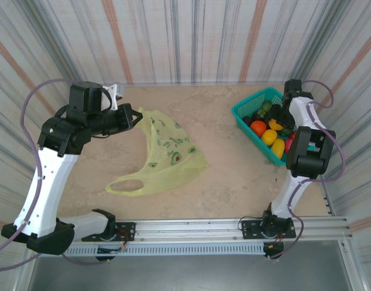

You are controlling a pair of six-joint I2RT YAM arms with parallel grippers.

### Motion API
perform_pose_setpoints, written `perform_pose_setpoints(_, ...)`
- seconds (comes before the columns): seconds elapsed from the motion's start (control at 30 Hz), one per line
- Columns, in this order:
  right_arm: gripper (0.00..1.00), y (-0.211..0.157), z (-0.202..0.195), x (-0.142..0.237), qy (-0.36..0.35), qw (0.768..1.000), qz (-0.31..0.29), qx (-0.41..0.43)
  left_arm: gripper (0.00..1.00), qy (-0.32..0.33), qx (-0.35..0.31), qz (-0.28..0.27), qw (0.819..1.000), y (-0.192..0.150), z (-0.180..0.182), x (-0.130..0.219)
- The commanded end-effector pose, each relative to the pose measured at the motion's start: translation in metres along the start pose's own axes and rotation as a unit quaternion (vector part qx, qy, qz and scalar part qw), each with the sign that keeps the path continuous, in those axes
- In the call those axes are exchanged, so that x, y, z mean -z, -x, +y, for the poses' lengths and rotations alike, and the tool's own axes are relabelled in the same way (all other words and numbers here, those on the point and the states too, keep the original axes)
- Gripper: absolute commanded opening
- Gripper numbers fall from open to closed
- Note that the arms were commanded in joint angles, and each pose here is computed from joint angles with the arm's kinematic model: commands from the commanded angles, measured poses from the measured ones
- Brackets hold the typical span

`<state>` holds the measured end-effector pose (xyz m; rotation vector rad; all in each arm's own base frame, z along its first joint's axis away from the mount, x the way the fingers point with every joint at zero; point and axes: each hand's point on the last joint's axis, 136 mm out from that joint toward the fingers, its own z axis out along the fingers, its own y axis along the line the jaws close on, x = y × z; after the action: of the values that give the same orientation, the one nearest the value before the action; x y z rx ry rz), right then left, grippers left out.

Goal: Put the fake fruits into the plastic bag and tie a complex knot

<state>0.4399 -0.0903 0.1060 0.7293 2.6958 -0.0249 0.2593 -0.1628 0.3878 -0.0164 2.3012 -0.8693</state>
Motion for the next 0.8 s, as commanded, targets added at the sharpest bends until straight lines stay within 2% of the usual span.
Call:
perform_pose_setpoints(0.0, 0.69, -0.005, 0.002, -0.013, 0.006, 1.000, 0.028, -0.002, 0.00, -0.032, 0.011, -0.001, 0.999, 0.000, -0.008, -0.002)
perform_pose_setpoints(0.2, 0.67, 0.008, 0.007, 0.009, 0.023, 1.000, -0.012, 0.003, 0.00, -0.024, 0.019, -0.019, 0.999, 0.007, -0.011, 0.010)
perform_pose_setpoints(0.33, 0.66, 0.015, 0.022, 0.045, 0.055, 0.997, -0.046, -0.007, 0.00, -0.006, 0.020, -0.036, 0.999, 0.008, -0.006, 0.022)
perform_pose_setpoints(0.47, 0.65, 0.009, 0.060, 0.091, 0.098, 0.991, -0.087, 0.020, 0.00, 0.000, 0.024, -0.035, 0.999, 0.006, -0.005, 0.025)
perform_pose_setpoints(0.6, 0.64, -0.018, 0.111, 0.157, 0.164, 0.975, -0.133, 0.075, 0.00, -0.004, 0.014, -0.028, 1.000, 0.006, -0.009, 0.029)
perform_pose_setpoints(0.77, 0.63, -0.084, 0.182, 0.241, 0.320, 0.923, -0.149, 0.155, 0.00, -0.004, -0.003, -0.018, 1.000, 0.005, -0.013, 0.035)
